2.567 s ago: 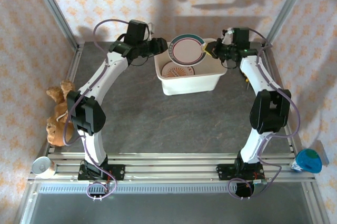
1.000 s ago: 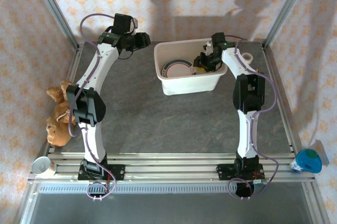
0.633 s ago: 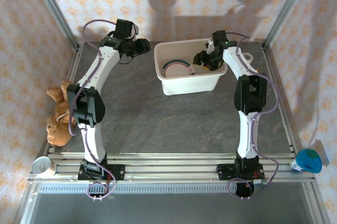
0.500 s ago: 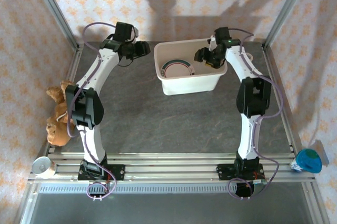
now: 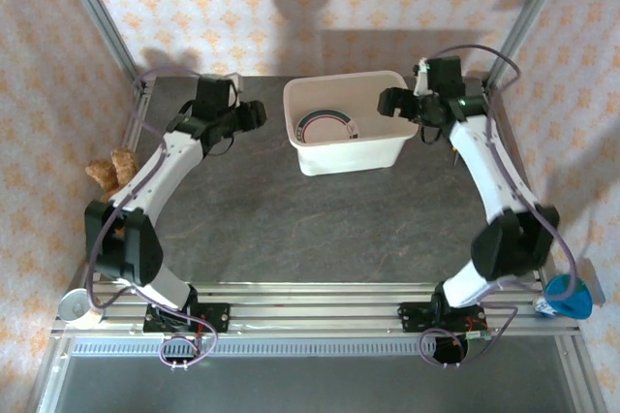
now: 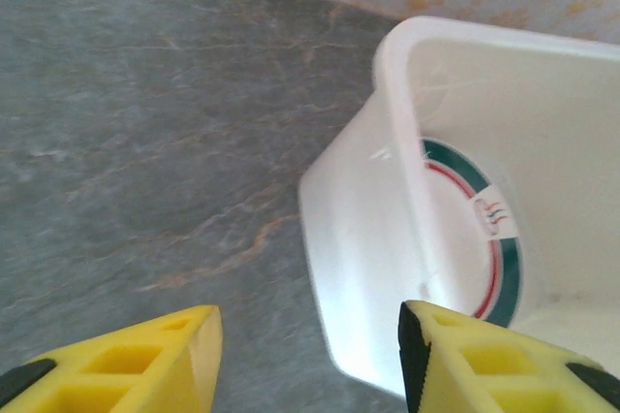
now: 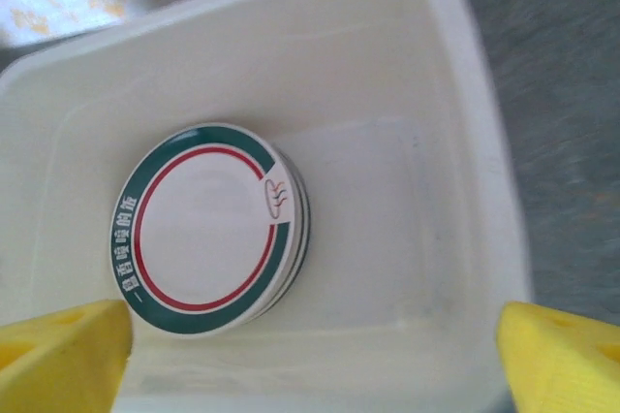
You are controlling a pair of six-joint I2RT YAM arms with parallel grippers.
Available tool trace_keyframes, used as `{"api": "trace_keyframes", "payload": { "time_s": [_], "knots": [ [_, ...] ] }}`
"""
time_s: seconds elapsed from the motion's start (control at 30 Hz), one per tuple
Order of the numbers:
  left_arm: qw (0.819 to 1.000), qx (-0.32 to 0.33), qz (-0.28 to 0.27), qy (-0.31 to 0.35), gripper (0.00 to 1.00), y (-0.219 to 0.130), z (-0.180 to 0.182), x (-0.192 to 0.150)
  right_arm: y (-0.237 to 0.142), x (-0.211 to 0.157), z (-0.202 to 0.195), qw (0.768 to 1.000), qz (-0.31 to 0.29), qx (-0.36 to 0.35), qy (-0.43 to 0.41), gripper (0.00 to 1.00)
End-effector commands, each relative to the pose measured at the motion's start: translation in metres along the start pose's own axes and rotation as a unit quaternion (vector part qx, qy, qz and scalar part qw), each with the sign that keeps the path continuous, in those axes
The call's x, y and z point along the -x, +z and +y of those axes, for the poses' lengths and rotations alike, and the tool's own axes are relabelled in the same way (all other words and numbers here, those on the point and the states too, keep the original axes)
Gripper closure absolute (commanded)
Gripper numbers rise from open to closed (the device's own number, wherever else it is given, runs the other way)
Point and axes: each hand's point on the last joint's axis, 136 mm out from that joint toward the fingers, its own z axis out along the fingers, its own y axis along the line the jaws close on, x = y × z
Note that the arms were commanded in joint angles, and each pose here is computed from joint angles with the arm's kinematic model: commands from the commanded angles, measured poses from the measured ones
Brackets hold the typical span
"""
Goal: Place the plates into the plastic bin on the countertop
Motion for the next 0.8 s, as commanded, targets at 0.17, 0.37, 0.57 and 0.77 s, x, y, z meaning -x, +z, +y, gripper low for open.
{"api": "trace_keyframes", "payload": {
  "time_s": [0.17, 0.37, 0.57, 0.77],
  "knots": [
    [0.986, 0.121, -0.101, 0.058, 0.37, -0.038, 0.059, -0.014, -0.070, -0.033, -0.101, 0.975, -0.141, -0.158, 0.062, 0.00],
    [0.949, 0.264, -0.162, 0.064, 0.08, -0.066, 0.124, -0.041, -0.057, -0.086, -0.157, 0.940, -0.208, -0.261, 0.072, 0.00],
    [0.905, 0.372, -0.175, 0.105, 0.01, -0.062, 0.174, -0.073, -0.028, -0.124, -0.200, 0.905, -0.250, -0.327, 0.111, 0.00],
    [0.881, 0.382, -0.248, 0.126, 0.01, -0.051, 0.187, -0.075, 0.019, -0.121, -0.195, 0.924, -0.243, -0.285, 0.081, 0.01]
  ]
}}
